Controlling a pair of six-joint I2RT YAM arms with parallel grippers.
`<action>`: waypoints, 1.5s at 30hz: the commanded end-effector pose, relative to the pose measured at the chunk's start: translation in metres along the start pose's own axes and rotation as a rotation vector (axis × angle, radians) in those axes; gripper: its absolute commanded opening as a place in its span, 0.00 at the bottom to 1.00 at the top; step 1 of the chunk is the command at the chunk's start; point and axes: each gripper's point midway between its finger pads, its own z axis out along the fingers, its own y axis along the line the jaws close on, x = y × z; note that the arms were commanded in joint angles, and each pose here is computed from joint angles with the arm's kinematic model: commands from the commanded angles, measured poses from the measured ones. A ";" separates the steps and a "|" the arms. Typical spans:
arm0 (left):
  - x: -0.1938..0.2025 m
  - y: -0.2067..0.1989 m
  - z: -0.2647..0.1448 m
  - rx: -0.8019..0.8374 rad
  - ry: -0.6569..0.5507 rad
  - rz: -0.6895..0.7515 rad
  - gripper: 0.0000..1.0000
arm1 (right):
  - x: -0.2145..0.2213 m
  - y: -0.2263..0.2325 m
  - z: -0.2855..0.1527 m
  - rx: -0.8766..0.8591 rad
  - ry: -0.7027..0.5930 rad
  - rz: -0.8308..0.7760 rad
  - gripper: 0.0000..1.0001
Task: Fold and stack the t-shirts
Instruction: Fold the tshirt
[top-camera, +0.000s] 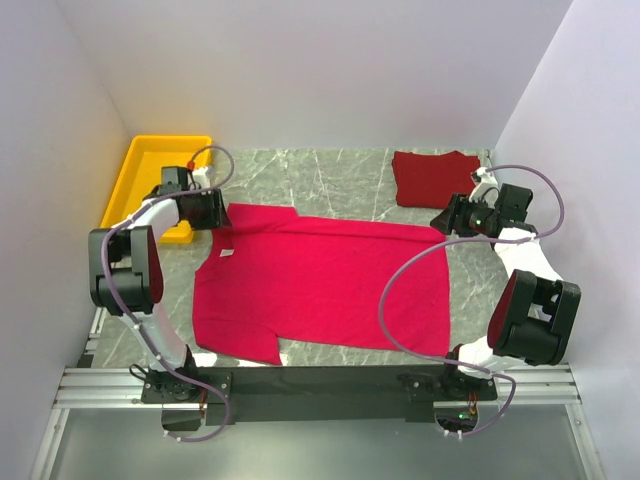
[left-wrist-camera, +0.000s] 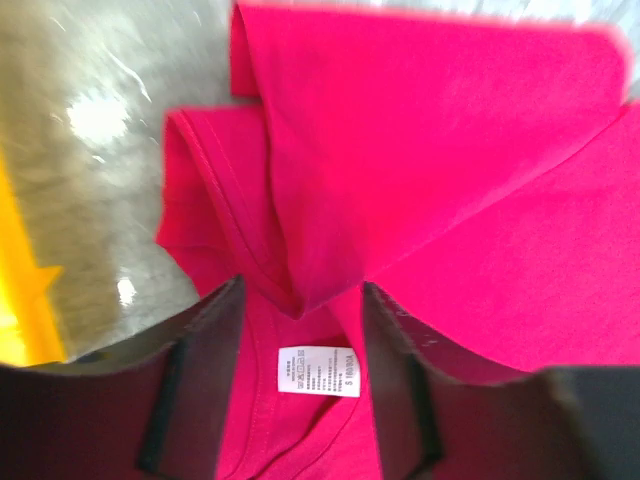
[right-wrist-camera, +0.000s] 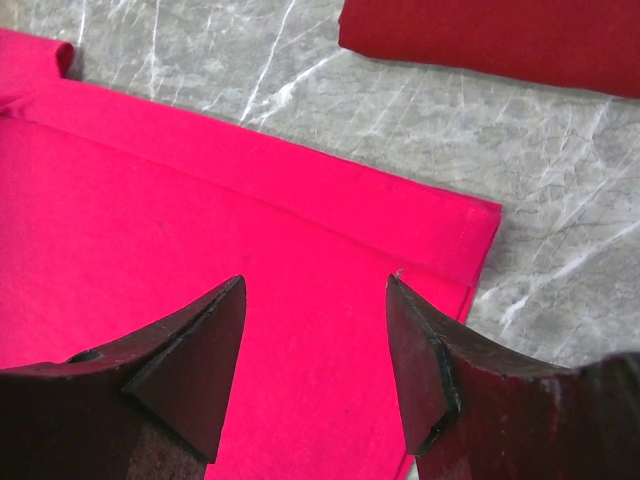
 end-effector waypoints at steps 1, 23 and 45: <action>-0.054 -0.001 -0.026 -0.030 -0.187 -0.019 0.57 | -0.016 0.005 -0.005 -0.015 -0.059 -0.038 0.65; -0.089 0.005 0.055 0.060 -0.065 -0.165 0.56 | -0.016 0.005 -0.006 -0.007 -0.057 -0.036 0.65; -0.081 -0.010 0.064 0.164 -0.023 -0.139 0.04 | -0.018 0.005 -0.007 -0.002 -0.055 -0.033 0.65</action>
